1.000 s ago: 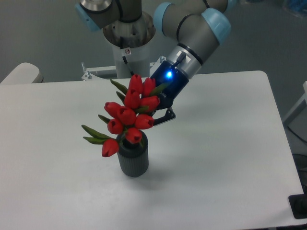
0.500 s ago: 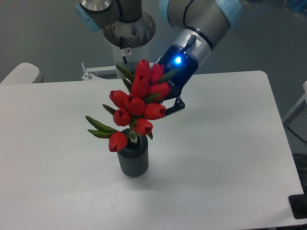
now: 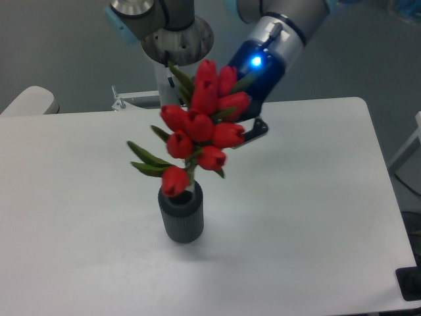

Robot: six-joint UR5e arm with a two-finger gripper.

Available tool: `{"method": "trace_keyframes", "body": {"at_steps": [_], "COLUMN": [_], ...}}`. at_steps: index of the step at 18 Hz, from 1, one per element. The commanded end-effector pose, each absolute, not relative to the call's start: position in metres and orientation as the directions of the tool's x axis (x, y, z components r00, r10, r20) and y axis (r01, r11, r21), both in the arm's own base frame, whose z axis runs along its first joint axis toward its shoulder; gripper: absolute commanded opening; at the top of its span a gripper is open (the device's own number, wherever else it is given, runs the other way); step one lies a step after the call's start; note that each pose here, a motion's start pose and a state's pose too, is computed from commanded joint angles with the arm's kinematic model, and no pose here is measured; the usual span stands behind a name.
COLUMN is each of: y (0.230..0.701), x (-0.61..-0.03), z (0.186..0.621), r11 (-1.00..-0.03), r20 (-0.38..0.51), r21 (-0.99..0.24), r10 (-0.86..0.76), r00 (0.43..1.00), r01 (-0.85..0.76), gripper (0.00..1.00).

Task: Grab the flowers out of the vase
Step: 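Carry the tulip bunch away from the vase and hold it aloft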

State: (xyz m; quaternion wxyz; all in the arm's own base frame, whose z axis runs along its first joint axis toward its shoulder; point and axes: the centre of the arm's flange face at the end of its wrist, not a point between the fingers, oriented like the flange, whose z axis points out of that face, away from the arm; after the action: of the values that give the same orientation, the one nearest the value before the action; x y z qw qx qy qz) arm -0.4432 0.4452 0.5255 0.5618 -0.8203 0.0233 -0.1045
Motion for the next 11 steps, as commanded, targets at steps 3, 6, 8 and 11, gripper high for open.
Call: {"method": "trace_keyframes", "body": {"at_steps": [3,6,8,11], "y": [0.440,0.439,0.442,0.441], "x": [-0.486,-0.526,-0.537,-0.551], "z": [0.507,0.489,0.477,0.467], "r11": [-0.378,-0.415,-0.430,-0.438], "r20": [0.155,0.141,0.132,0.094], "r21": [-0.920,-0.904,-0.898,-0.897], "r10": [-0.115,-0.065,-0.055,-0.059], "r00": [0.981,0.988,0.990,0.994], "r01": [0.101,0.102,0.096,0.059], "gripper": [0.32,0.32,0.32,0.32]}}
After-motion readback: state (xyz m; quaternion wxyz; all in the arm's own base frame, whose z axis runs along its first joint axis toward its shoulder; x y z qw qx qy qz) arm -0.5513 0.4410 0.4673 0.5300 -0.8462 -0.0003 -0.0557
